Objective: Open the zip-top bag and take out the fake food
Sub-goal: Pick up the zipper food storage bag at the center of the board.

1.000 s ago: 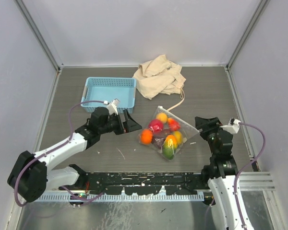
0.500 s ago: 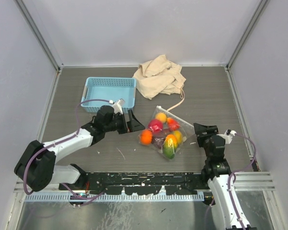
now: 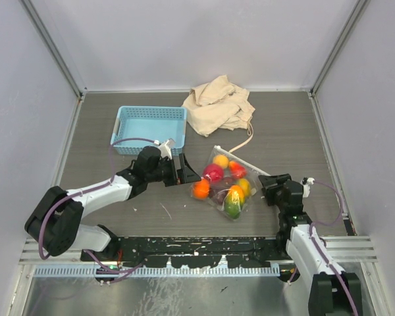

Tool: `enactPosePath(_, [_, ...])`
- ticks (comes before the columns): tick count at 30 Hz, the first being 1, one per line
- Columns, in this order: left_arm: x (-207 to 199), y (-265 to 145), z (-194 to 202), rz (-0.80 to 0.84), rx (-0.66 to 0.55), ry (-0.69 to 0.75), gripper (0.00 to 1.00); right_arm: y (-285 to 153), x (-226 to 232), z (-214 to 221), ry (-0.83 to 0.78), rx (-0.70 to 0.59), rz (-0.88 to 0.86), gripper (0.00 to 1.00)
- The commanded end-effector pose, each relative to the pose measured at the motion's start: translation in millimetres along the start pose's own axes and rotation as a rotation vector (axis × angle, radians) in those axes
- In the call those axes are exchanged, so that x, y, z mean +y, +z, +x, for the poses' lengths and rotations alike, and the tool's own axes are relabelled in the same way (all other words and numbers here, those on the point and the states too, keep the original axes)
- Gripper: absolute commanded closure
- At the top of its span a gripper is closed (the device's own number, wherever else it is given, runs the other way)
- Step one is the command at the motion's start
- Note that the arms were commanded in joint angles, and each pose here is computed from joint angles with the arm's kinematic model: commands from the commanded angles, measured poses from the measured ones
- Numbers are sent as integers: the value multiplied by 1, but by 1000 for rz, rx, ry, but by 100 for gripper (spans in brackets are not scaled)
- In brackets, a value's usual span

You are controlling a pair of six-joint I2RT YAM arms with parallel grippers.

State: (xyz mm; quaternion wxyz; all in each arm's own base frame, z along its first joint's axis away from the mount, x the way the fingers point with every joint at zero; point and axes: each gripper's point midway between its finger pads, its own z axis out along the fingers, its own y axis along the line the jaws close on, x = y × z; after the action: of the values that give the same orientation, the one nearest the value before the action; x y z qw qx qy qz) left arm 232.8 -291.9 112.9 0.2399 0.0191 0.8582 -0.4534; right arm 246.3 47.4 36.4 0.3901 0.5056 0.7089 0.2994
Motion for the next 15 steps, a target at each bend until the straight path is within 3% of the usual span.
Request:
enactPosePath(1, [-23, 0, -17, 70, -53, 48, 2, 6, 18, -7, 9, -20, -99, 36])
enactPosePath(5, [-21, -2, -15, 63, -52, 50, 2, 9, 21, -10, 16, -27, -136, 44])
enactPosePath(15, [-29, -25, -16, 83, -107, 95, 1, 1, 63, -12, -105, -8, -318, 90])
